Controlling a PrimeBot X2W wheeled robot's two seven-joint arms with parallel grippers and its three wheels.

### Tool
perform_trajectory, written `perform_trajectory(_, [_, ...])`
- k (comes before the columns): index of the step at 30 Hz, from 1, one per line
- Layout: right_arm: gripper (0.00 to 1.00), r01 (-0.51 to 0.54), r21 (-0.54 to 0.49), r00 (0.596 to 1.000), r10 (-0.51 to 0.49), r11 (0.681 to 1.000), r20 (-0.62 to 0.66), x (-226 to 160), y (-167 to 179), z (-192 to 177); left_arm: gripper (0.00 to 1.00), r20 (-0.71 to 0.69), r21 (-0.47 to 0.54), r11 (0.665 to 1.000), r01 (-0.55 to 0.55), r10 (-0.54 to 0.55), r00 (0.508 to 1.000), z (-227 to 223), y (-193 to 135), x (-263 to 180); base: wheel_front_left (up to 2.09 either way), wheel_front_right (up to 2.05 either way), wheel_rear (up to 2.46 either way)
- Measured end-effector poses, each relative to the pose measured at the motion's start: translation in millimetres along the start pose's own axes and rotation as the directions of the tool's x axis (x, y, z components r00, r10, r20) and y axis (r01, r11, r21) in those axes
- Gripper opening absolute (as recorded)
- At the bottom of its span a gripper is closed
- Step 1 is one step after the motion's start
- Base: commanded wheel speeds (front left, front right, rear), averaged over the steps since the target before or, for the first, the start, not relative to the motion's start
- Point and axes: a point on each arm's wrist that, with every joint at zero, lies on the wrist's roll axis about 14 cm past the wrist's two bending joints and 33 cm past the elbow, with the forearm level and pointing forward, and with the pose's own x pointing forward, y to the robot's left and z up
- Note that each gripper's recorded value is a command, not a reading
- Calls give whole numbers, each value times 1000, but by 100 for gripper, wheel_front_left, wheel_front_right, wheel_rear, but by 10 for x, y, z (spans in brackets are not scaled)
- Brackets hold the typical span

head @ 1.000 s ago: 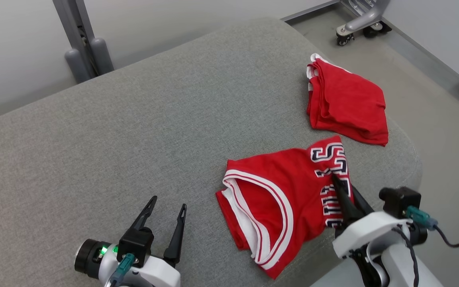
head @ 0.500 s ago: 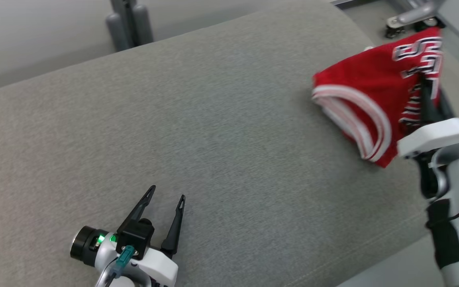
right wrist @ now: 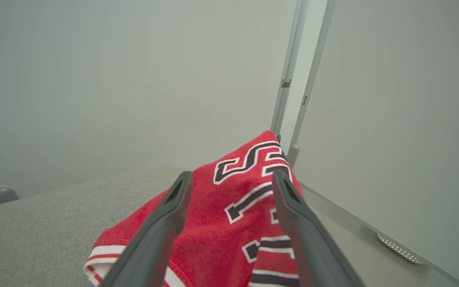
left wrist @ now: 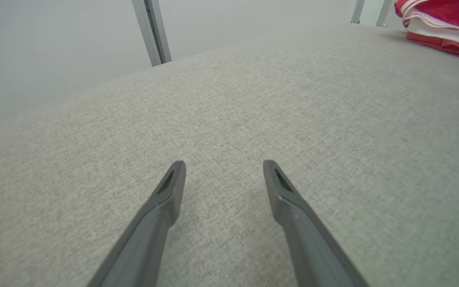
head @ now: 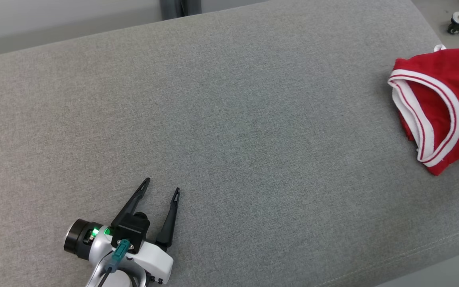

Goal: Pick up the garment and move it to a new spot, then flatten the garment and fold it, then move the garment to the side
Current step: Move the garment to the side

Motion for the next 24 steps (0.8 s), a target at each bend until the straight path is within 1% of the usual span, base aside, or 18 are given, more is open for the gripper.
perform_trajectory(3, [100, -6, -19, 999, 7, 1000, 43, 44, 67, 137, 100, -3, 0, 1000, -19, 19, 1000, -15, 53, -3, 0, 0, 0])
perform_trajectory(8, [100, -104, 4, 989, 103, 995, 110, 41, 466, 321, 100, 15, 0, 998, -65, 65, 998, 49, 158, -3, 0, 0, 0])
perform_trajectory(9, [100, -104, 4, 989, 103, 995, 110, 41, 466, 321, 100, 15, 0, 998, -65, 65, 998, 49, 158, -3, 0, 0, 0])
perform_trajectory(12, [100, -173, 26, 978, 169, 985, 120, -60, 688, 293, 100, 31, -7, 995, -100, 101, 994, 113, 235, -24, 0, 0, 0])
perform_trajectory(15, [100, -260, 38, 959, 253, 965, 129, -196, 966, 271, 100, 40, -11, 992, -126, 127, 991, 157, 284, -71, 0, 0, 0])
perform_trajectory(20, [100, -414, 45, 907, 408, 909, 108, -553, 1442, 108, 100, 57, -24, 978, -208, 209, 976, 241, 475, -211, 0, 0, 0])
perform_trajectory(22, [100, -437, 74, 897, 430, 896, 99, -680, 1504, 42, 100, 60, -36, 969, -245, 246, 967, 261, 555, -299, 0, 0, 0])
perform_trajectory(24, [100, -463, 83, 886, 459, 882, 71, -820, 1561, -79, 100, 65, -41, 960, -277, 280, 958, 286, 623, -385, 0, 0, 0])
